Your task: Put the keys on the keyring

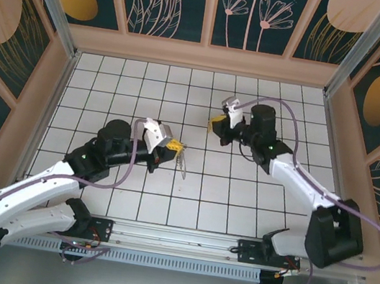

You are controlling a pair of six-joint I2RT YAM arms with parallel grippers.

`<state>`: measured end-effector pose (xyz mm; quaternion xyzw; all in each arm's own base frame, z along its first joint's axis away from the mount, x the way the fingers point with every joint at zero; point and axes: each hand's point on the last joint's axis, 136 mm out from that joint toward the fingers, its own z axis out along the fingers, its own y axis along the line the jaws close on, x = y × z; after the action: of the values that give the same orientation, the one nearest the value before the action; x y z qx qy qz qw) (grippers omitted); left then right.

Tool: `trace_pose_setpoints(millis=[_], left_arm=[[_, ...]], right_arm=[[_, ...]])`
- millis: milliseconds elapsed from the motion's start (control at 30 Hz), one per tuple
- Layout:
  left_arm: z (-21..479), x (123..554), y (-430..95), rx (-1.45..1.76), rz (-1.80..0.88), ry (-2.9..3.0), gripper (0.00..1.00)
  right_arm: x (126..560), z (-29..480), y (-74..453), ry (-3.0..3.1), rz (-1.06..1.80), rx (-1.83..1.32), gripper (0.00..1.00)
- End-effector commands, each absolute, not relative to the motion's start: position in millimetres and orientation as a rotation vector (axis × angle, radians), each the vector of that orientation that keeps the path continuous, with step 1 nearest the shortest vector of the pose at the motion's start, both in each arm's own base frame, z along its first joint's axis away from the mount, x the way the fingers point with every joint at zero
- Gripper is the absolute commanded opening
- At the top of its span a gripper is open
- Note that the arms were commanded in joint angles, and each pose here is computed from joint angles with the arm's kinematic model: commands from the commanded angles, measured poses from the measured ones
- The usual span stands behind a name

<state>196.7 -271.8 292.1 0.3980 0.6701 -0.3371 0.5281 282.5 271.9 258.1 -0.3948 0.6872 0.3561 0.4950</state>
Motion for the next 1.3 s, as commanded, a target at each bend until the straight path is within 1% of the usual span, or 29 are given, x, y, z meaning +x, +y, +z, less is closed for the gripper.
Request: trace_pose_setpoints(millis=[0,67,133,367,500,933,1267], left_arm=[[305,192,-263,0.983,-0.741,1.558,0.00],[308,187,-264,1.008,-0.757,1.533,0.00],[310,183,-267,1.035,-0.776,1.513,0.00],[316,165,-277,1.129,-0.869,1.434,0.00],[317,160,-278,1.145,-0.891,1.421,0.00],[306,161,-286,1.174,-0.927,1.445,0.00],[305,159,-287,1.181,-0.939,1.442,0.00]], right_arm=[[232,293,280,1.435,0.993,-1.091,0.00],[201,305,284,1.332,1.064,-1.160,0.00],[182,312,284,1.271,1.105,-1.196,0.00],[155,305,288,1.174,1.138,-1.273,0.00],[152,298,292,1.147,1.143,-1.304,0.00],[141,303,295,1.038,1.184,-1.295,0.00],[147,301,296,1.048,1.164,-1.261,0.00]])
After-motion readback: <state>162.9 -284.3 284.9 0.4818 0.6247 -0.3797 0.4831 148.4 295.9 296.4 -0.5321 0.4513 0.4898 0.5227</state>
